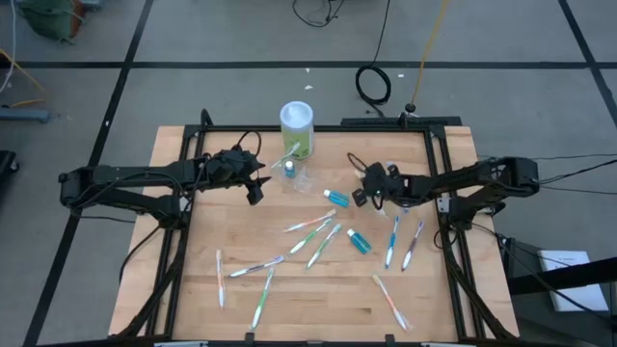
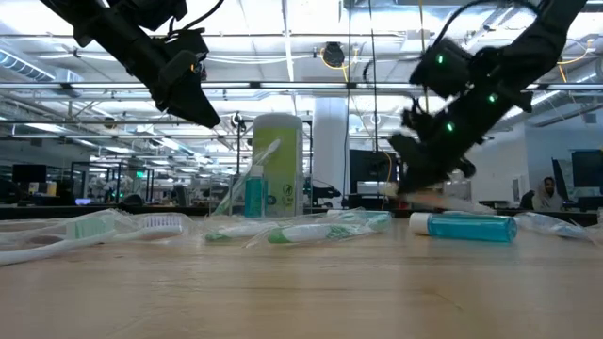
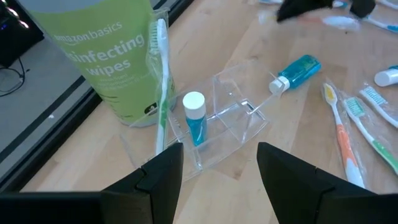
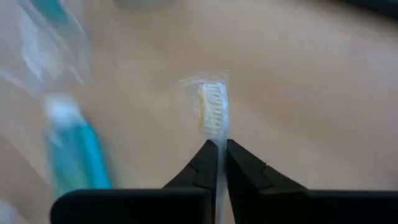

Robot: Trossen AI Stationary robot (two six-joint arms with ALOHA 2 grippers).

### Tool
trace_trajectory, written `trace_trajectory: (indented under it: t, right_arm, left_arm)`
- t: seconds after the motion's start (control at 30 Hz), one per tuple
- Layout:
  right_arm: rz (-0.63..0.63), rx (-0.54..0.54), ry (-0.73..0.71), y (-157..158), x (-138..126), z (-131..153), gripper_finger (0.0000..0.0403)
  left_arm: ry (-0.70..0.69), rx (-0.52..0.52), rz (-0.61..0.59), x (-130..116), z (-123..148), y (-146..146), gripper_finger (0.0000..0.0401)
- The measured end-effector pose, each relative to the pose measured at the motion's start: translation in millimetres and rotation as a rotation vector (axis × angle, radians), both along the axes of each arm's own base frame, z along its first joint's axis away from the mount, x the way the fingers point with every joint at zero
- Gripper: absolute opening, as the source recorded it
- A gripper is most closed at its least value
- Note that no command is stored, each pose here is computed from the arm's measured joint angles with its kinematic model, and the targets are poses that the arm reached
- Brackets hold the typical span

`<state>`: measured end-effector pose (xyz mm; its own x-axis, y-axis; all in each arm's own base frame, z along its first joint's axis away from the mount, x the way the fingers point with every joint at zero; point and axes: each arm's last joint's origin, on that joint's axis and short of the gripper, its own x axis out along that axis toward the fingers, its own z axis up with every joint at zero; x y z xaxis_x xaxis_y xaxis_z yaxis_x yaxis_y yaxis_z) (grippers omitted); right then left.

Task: Pick & Place toothbrushing station
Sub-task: Put the orange toothbrush into the right of the transparent organizer

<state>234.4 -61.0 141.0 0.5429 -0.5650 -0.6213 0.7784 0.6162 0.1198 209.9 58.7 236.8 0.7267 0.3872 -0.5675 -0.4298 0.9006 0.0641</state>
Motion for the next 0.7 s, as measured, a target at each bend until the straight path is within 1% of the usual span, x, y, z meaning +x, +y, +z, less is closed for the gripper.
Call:
trace_trajectory:
  t: [0.1, 0.2, 0.3, 0.37, 0.47, 0.57, 0.7]
  right_arm:
    - [0.048, -0.108, -0.155, -2, 7, 23, 0.0006]
    - [0.084, -0.248, -0.346, -3, 15, 50, 0.001]
    - [0.075, -0.455, -0.51, -3, 20, 74, 0.001]
    - [0.09, -0.585, -0.602, -1, 23, 85, 0.001]
    - [0.105, -0.716, -0.694, 4, 27, 92, 0.001]
    - [0.129, -0.788, -0.74, 4, 35, 93, 0.001]
    - [0.137, -0.789, -0.709, -1, 58, 87, 0.0011]
  left_arm:
    - [0.001, 0.0, -0.003, 0, 0, 0, 0.0212]
    - [0.001, 0.001, -0.004, 0, 0, 0, 0.0212]
    - [0.003, 0.005, -0.007, 0, 0, 0, 0.0212]
    - [0.005, 0.011, -0.01, 0, 0, 0, 0.0212]
    - [0.011, 0.022, -0.019, 0, 0, 0, 0.0212]
    - [0.015, 0.03, -0.025, 0, 0, 0, 0.0212]
    - [0.03, 0.06, -0.048, 0, 0, 0, 0.0212]
